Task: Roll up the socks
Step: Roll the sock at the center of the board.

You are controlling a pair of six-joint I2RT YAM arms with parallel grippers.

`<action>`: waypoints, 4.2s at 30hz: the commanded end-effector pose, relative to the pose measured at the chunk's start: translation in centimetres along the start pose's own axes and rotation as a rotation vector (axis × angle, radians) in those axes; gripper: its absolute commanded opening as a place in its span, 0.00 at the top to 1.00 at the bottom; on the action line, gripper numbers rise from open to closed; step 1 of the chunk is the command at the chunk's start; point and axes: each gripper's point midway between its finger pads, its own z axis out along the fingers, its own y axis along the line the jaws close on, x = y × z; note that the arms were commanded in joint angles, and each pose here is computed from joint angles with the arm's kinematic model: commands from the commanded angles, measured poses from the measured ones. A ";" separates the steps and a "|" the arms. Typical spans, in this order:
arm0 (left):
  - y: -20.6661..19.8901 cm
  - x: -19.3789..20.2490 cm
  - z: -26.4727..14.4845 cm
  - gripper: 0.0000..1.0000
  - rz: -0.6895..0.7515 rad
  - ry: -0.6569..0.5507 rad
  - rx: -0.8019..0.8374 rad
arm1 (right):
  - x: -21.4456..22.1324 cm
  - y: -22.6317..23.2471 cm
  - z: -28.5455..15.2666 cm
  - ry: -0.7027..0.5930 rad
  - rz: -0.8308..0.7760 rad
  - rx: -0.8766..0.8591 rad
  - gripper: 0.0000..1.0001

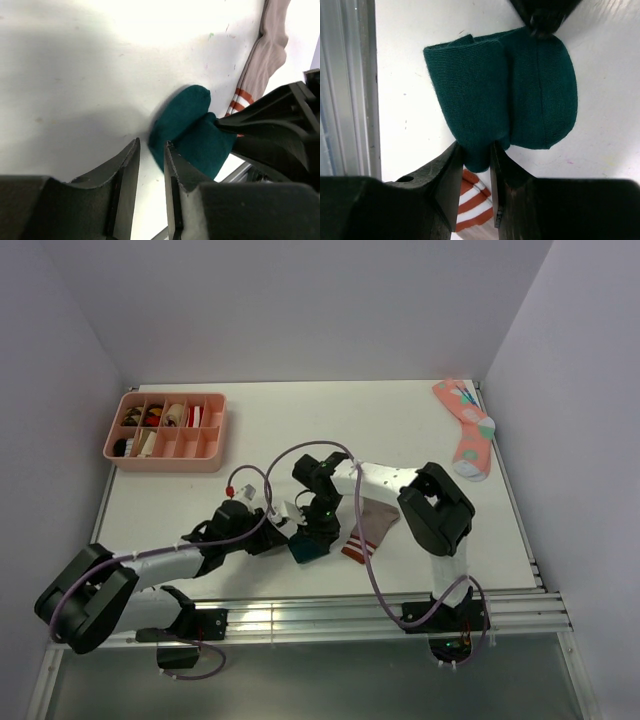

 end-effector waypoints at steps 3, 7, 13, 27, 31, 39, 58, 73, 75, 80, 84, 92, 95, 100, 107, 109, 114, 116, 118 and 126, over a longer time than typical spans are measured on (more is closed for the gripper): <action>0.6 -1.4 -1.5 0.68 0.029 -0.132 0.006 | 1.6 0.7 0.2 0.079 0.057 -0.068 0.67; -0.3 -1.5 -2.5 0.67 0.062 -0.179 0.073 | 1.4 0.5 0.1 0.092 0.072 -0.092 0.67; -2.1 -1.1 -3.3 0.59 0.149 -0.235 0.150 | 0.4 -0.2 -0.1 0.105 0.093 -0.133 0.67; -3.9 -0.1 -3.9 0.48 0.243 -0.326 0.285 | -0.7 -0.9 0.9 0.148 0.138 -0.207 0.67; -4.8 -0.3 -3.7 0.47 0.292 -0.334 0.310 | -0.8 -1.1 1.1 0.154 0.145 -0.215 0.66; -5.6 0.5 -2.2 0.47 0.339 -0.292 0.346 | -1.0 -1.2 1.3 0.152 0.156 -0.225 0.66; -5.9 2.3 -0.8 0.47 0.385 -0.204 0.378 | -1.6 -1.8 1.8 0.135 0.177 -0.225 0.66; -3.7 3.6 0.4 1.00 0.356 -0.130 0.276 | -3.1 -3.2 1.9 0.058 0.225 -0.138 0.63; -3.5 3.8 0.4 1.00 0.350 -0.121 0.265 | -3.5 -3.6 1.9 0.036 0.228 -0.114 0.58; -2.0 4.0 0.6 1.00 0.333 -0.111 0.202 | -4.6 -4.1 0.9 -0.032 0.246 -0.043 0.49; -0.6 3.9 0.8 1.00 0.295 -0.115 0.134 | -5.3 -4.8 -0.4 -0.102 0.255 -0.005 0.46; 1.2 4.0 1.2 1.00 0.250 -0.096 0.028 | -5.1 -5.4 -3.1 -0.216 0.281 0.040 0.41; 1.6 4.0 1.4 1.00 0.237 -0.088 -0.003 | -5.0 -5.2 -4.0 -0.253 0.292 0.033 0.39; 2.8 4.3 1.8 1.00 0.206 -0.071 -0.070 | -4.4 -4.6 -4.9 -0.281 0.300 0.018 0.39; 3.9 4.9 2.2 1.00 0.176 -0.044 -0.115 | -2.3 -3.0 -4.8 -0.247 0.262 0.009 0.37; 4.1 4.9 2.3 1.00 0.170 -0.041 -0.131 | -1.9 -3.0 -4.8 -0.234 0.250 0.025 0.37; 4.1 5.1 2.4 1.00 0.175 -0.018 -0.143 | -0.9 -3.0 -3.9 -0.207 0.246 0.034 0.37; 4.2 5.1 2.5 1.00 0.177 -0.013 -0.150 | -0.8 -3.2 -3.7 -0.204 0.248 0.037 0.37; 4.3 5.2 2.6 1.00 0.179 0.000 -0.159 | -0.6 -3.3 -3.3 -0.199 0.260 0.025 0.37; 4.4 5.3 3.2 1.00 0.169 0.019 -0.171 | -0.6 -3.7 -2.6 -0.182 0.298 0.014 0.36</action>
